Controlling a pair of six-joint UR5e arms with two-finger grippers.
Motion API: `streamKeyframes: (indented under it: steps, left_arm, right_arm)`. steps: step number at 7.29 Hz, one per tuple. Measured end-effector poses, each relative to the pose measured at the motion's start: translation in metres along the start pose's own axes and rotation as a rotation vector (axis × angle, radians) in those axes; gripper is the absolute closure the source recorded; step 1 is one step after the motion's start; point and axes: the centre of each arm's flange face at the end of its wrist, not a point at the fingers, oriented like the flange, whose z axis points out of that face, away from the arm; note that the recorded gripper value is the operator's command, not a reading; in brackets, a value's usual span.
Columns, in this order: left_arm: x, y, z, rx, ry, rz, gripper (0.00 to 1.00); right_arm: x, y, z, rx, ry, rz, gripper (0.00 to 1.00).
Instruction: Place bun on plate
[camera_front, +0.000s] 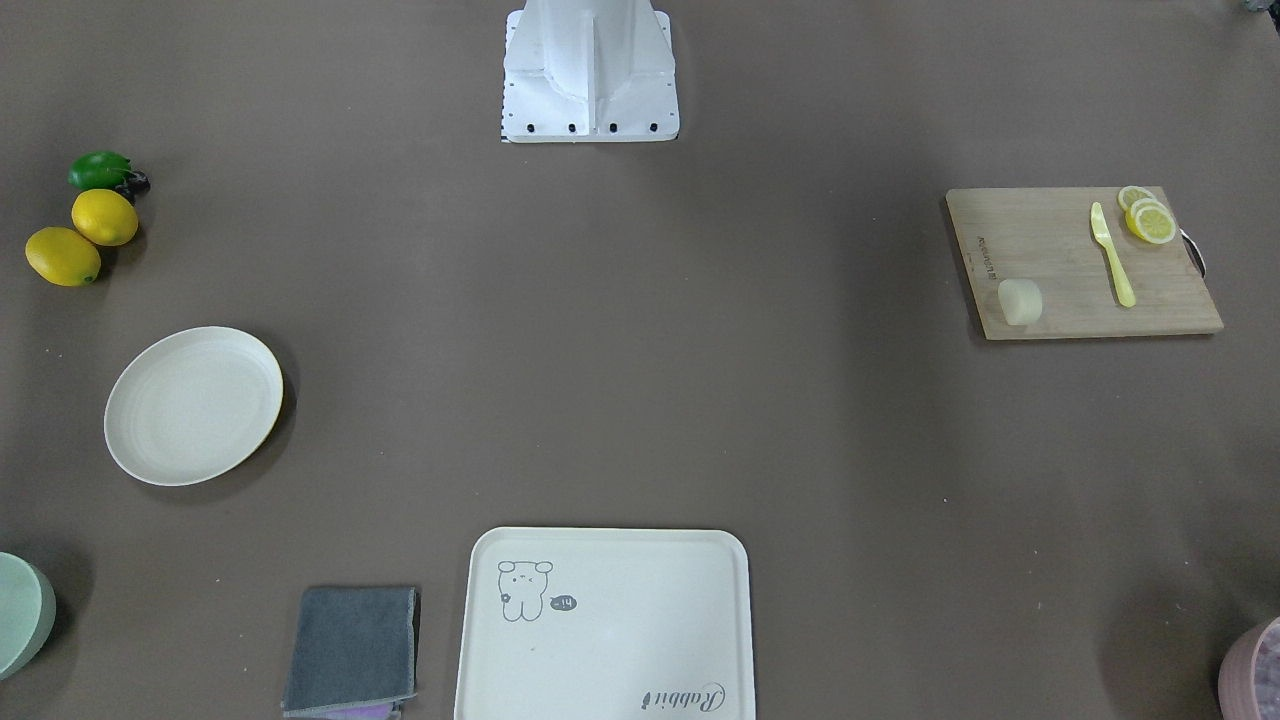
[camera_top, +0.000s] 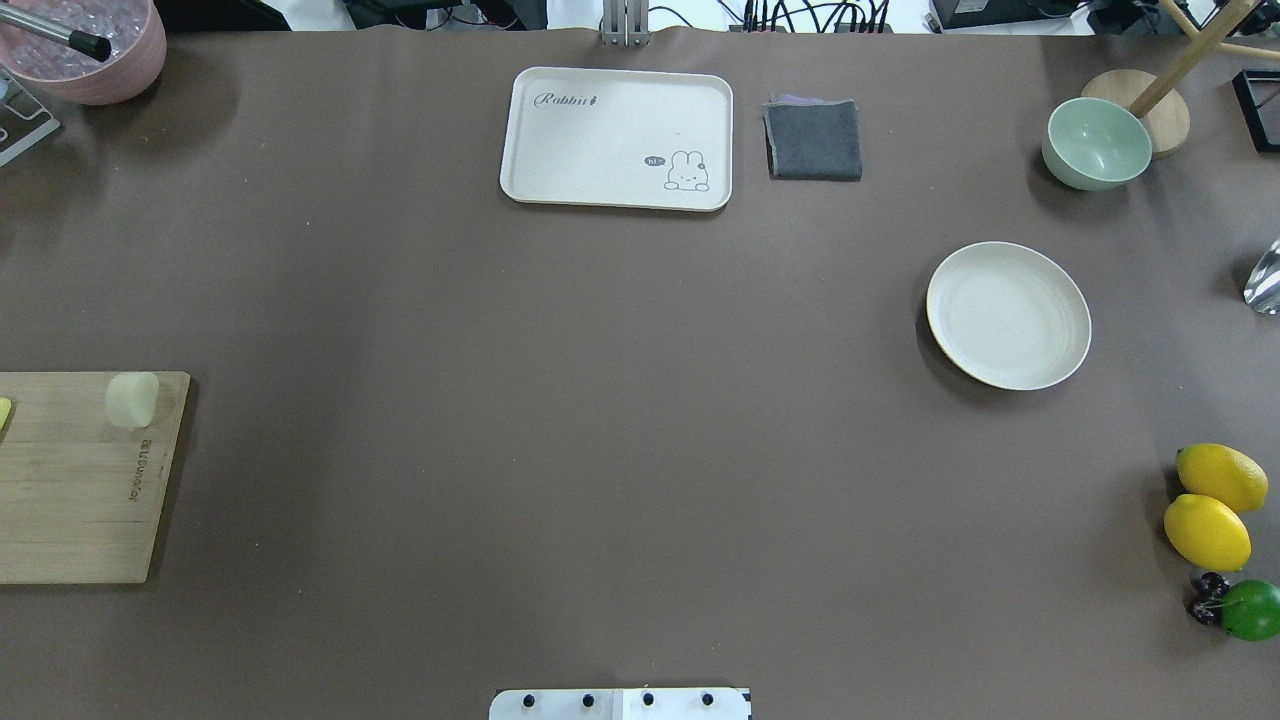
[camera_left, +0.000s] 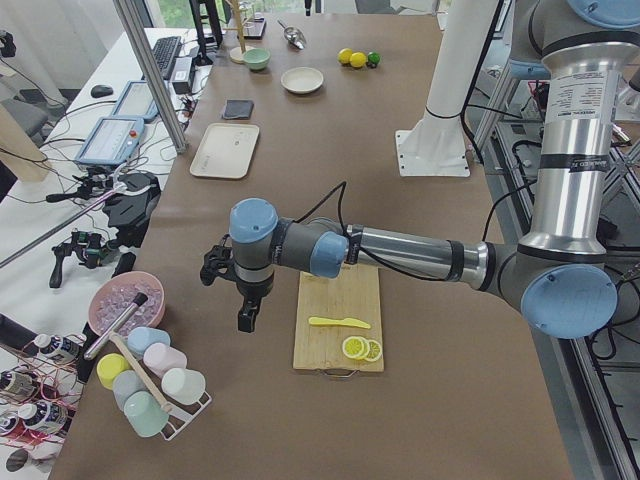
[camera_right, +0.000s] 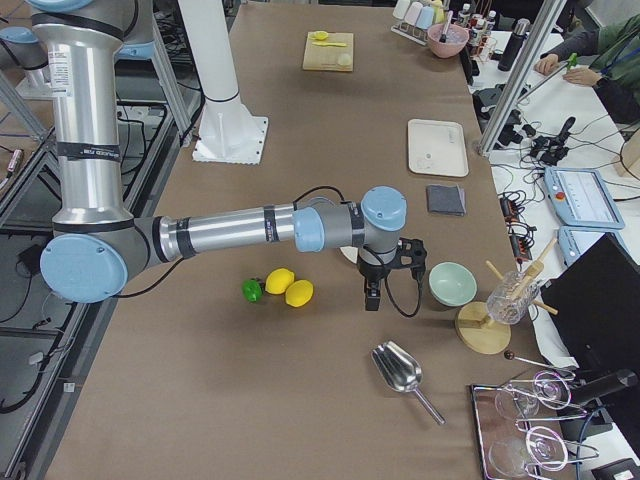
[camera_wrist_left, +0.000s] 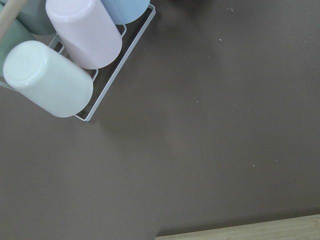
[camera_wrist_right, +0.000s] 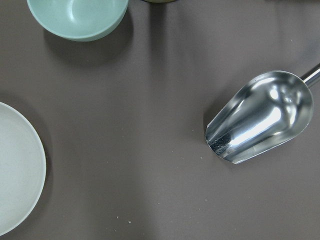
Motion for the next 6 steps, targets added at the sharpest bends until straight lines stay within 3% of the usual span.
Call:
streamKeyframes:
  steps: [6]
  left_arm:
    - [-0.0025, 0.0056, 0.0027, -0.007, 0.000, -0.007, 0.03]
  right_arm:
    - [0.0064, -0.0006, 0.0063, -0.006, 0.008, 0.004, 0.00]
